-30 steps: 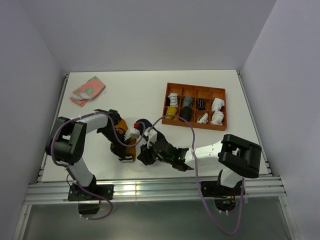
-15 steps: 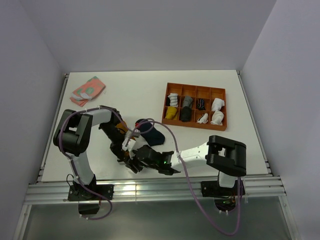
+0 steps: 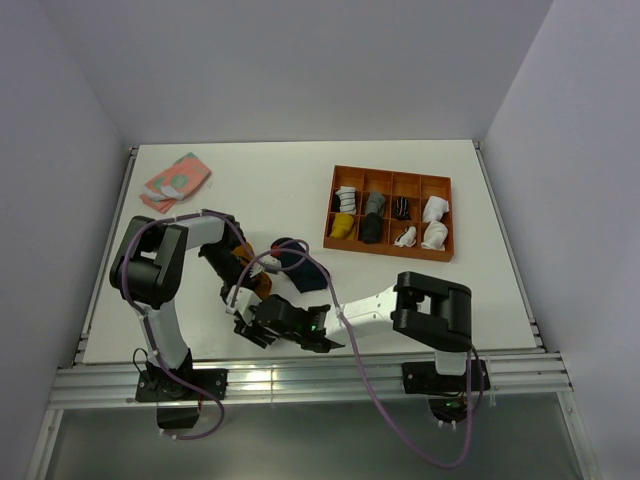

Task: Roll the socks
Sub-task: Roll the sock at the center of the board.

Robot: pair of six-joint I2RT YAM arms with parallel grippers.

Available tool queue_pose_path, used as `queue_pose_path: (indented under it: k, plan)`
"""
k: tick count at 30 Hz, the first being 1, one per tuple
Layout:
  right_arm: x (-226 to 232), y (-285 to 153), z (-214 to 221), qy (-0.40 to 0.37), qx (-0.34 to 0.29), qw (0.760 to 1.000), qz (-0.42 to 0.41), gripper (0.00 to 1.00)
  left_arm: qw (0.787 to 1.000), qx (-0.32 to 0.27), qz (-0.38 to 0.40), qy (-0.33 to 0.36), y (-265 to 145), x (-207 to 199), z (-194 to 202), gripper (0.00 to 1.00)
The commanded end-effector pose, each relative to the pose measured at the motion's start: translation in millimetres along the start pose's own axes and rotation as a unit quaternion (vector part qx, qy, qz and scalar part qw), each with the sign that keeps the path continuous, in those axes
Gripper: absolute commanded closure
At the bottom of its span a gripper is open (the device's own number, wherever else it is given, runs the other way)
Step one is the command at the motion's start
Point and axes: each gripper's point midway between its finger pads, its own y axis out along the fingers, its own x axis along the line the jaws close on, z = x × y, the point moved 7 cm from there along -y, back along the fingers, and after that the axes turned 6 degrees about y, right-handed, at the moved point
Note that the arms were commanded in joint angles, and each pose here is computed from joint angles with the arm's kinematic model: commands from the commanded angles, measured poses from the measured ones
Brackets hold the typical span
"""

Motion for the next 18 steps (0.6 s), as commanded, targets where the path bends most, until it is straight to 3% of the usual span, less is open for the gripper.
queue_pose_path:
  k: [1,11,18]
  plan:
    - [2,8,-5,-0.02,-0.003,1.0,0.009,0.46,1.0,0.003,0.008,-0.007,-2,0,-3,0.9]
    - [-2,22,17,-0.022,0.028,0.999,0.027,0.48,1.0,0.002,0.013,-0.009,-1,0,-2,0.88]
    - [-5,25,29,-0.01,0.032,0.998,0.046,0.58,1.0,0.0,0.023,-0.011,1,-1,-1,0.81]
